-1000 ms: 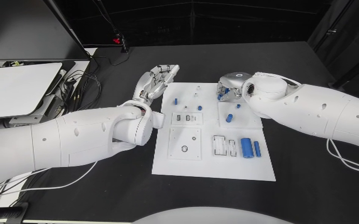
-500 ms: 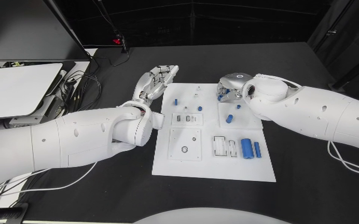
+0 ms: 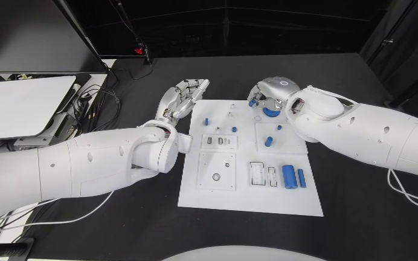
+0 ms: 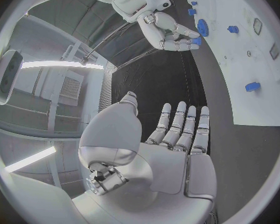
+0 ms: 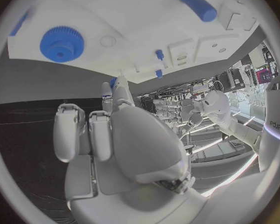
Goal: Assemble the parts on the task board
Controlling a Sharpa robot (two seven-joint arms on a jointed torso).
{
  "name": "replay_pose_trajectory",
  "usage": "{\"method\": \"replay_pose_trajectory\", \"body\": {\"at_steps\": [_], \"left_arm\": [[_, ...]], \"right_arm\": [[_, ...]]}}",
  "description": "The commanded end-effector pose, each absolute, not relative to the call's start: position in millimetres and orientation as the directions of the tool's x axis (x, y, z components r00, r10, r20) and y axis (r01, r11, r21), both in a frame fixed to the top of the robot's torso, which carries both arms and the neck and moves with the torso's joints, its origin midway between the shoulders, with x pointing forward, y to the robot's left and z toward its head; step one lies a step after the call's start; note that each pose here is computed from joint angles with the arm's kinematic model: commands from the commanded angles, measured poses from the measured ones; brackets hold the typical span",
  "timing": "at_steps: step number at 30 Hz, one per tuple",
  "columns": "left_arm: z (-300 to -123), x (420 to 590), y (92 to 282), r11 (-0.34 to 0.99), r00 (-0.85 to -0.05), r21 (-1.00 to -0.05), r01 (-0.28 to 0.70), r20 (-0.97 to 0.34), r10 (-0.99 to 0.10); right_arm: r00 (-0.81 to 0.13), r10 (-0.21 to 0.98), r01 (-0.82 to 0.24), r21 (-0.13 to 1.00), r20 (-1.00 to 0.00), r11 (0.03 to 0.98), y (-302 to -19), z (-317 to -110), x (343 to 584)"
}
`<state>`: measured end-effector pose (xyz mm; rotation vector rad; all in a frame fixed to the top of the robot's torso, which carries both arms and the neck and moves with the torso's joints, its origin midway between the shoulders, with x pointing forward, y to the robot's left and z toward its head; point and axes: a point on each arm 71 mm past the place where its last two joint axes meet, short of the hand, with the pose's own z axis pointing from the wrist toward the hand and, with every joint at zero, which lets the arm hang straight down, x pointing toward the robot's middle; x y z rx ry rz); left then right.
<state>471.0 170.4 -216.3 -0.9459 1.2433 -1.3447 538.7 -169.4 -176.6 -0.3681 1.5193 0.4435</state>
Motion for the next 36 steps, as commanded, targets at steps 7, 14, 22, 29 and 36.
{"method": "replay_pose_trajectory", "body": {"at_steps": [7, 14, 22, 29, 36], "left_arm": [[-193.7, 465.1, 165.8, -0.003, -0.176, -0.883, 0.469, -0.090, -0.980], [-193.9, 465.5, 165.1, -0.004, -0.178, -0.883, 0.469, -0.090, -0.980], [-194.0, 465.8, 164.1, -0.006, -0.180, -0.884, 0.468, -0.089, -0.980], [-194.0, 465.9, 164.6, -0.005, -0.179, -0.884, 0.468, -0.089, -0.980], [-194.0, 465.8, 165.4, -0.004, -0.178, -0.884, 0.468, -0.090, -0.980]], "right_arm": [[0.085, 0.149, -0.548, 0.078, -0.985, 0.833, -155, -163, 546], [0.066, 0.145, -0.555, 0.085, -0.987, 0.827, -147, -165, 554], [0.034, 0.118, -0.547, 0.081, -0.992, 0.833, -138, -170, 563], [0.015, 0.100, -0.538, 0.076, -0.995, 0.840, -133, -173, 569], [-0.007, 0.084, -0.524, 0.075, -0.996, 0.849, -129, -177, 572]]}}
